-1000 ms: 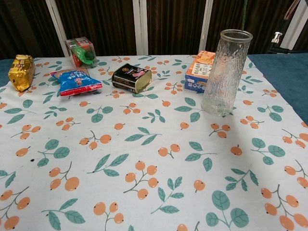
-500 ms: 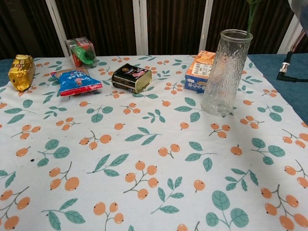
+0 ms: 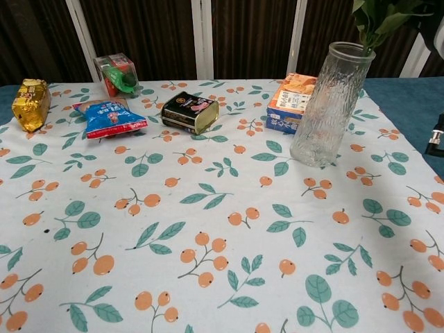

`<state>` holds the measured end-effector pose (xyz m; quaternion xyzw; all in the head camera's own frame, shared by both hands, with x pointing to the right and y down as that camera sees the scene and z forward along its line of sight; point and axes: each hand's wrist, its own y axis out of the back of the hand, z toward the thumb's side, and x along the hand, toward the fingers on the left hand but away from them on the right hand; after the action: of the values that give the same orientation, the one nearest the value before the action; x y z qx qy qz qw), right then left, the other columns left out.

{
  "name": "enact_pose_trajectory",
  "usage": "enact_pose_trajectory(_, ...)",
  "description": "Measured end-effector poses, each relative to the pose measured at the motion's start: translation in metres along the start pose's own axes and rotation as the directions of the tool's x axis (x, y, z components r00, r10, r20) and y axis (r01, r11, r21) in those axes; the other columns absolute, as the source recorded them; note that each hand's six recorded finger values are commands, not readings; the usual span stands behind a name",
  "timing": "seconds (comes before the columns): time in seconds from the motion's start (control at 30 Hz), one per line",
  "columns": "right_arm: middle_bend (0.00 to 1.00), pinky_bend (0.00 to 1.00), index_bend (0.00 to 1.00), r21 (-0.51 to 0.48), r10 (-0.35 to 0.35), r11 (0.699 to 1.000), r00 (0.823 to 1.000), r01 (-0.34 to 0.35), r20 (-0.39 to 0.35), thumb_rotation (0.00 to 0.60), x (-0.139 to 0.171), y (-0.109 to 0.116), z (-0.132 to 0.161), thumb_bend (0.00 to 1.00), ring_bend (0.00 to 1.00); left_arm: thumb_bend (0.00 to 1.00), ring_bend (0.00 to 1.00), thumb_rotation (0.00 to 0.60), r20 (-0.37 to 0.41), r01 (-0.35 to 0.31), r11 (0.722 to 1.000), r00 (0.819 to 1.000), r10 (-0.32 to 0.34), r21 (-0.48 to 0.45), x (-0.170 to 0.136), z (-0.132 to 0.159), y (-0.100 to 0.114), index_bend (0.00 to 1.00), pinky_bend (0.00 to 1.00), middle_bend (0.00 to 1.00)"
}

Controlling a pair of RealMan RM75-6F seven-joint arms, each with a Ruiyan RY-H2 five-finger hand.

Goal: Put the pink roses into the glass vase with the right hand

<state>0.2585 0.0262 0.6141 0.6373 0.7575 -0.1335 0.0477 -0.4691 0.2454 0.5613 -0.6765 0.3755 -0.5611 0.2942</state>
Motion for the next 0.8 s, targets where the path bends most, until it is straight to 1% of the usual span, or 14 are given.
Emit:
enact_pose_trajectory(0.17, 0.47, 0.32, 0.4, 0.015, 0.005, 1.0, 1.0, -0.005, 0.003, 0.6, -0.001, -0.002, 0.001, 0.31, 0.44, 0.0, 0.0, 0.6, 0.003, -0.001, 1.0, 1.0, 0.001, 0.001, 0.0, 0.001, 0.0, 0.0, 0.0, 0.0)
enact_pose_trajectory(0.47, 0.47, 0.32, 0.4, -0.007, 0.032, 0.999, 0.999, -0.032, 0.001, 0.6, -0.001, -0.021, 0.008, 0.31, 0.44, 0.0, 0.0, 0.6, 0.001, 0.0, 1.0, 1.0, 0.0, -0.001, 0.001, 0.002, 0.0, 0.0, 0.0, 0.0)
enact_pose_trajectory(0.6, 0.47, 0.29, 0.4, -0.007, 0.029, 1.0, 1.0, -0.029, 0.011, 0.6, 0.0, -0.022, 0.004, 0.31, 0.44, 0.0, 0.0, 0.6, 0.002, 0.002, 1.0, 1.0, -0.002, -0.003, 0.001, 0.001, 0.0, 0.0, 0.0, 0.0)
enact_pose_trajectory(0.8, 0.47, 0.27, 0.4, 0.002, 0.016, 1.0, 0.999, -0.016, 0.033, 0.6, 0.005, -0.019, -0.009, 0.31, 0.43, 0.0, 0.0, 0.6, 0.003, 0.003, 1.0, 1.0, -0.003, -0.004, 0.002, 0.001, 0.0, 0.0, 0.0, 0.0)
